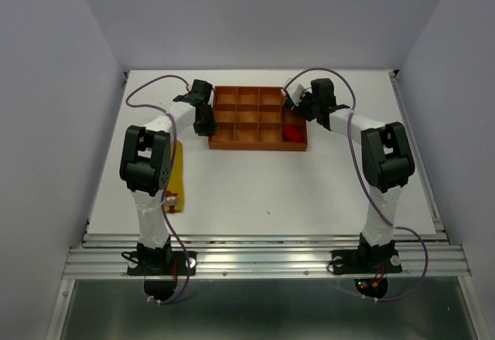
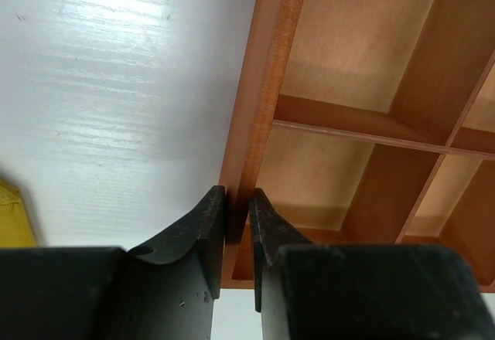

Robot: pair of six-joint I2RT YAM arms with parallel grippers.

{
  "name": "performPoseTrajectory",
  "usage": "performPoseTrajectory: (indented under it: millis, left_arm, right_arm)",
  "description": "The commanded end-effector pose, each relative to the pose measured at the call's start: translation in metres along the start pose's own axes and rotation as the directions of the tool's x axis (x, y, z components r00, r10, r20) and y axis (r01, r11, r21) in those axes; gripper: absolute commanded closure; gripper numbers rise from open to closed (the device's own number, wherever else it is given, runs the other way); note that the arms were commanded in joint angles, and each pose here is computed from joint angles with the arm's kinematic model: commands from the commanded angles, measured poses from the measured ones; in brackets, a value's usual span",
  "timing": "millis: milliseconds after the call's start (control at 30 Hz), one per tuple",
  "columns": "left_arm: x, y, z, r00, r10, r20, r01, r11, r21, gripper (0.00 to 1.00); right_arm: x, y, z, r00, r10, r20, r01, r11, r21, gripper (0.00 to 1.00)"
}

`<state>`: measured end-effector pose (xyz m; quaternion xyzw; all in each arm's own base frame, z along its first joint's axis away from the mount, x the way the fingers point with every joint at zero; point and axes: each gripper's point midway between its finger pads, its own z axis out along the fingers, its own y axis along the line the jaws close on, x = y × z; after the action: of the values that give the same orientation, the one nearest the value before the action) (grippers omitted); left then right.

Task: Roll the socks
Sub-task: Place the sock in the storage box.

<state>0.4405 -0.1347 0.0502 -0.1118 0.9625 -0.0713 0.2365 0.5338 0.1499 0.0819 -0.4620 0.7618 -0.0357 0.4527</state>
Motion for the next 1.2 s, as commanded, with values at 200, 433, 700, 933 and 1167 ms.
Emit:
performPoseTrajectory:
  millis: [200,433,700,933,1167]
  left_arm:
    - [-0.018,-0.002,0.004,0.999,-0.009,0.043,0.009,1.000,0.001,1.00]
    - [-0.018,-0.008,0.008,0.999,0.009,0.052,-0.010,1.000,0.024,1.00]
    - [-0.013,-0.012,0.009,0.999,0.016,0.043,-0.017,1.000,0.026,1.00]
    - [-0.007,-0.012,0.011,1.000,0.008,0.030,-0.009,1.000,0.018,1.00]
    - [-0.001,-0.007,0.014,1.000,0.001,0.015,0.000,1.000,-0.002,1.00]
  right_arm:
    - [0.055,0.090,-0.007,0.983,0.029,-0.184,-0.084,0.951,-0.297,0.99]
    - [0.063,0.112,-0.013,0.964,0.061,-0.259,-0.157,0.916,-0.370,0.99]
    - [0.065,0.133,-0.017,0.934,0.100,-0.343,-0.235,0.894,-0.382,0.99]
    - [0.070,0.145,-0.024,0.911,0.089,-0.402,-0.248,0.898,-0.364,0.99]
    - [0.084,0.152,-0.025,0.888,0.106,-0.447,-0.282,0.895,-0.346,0.99]
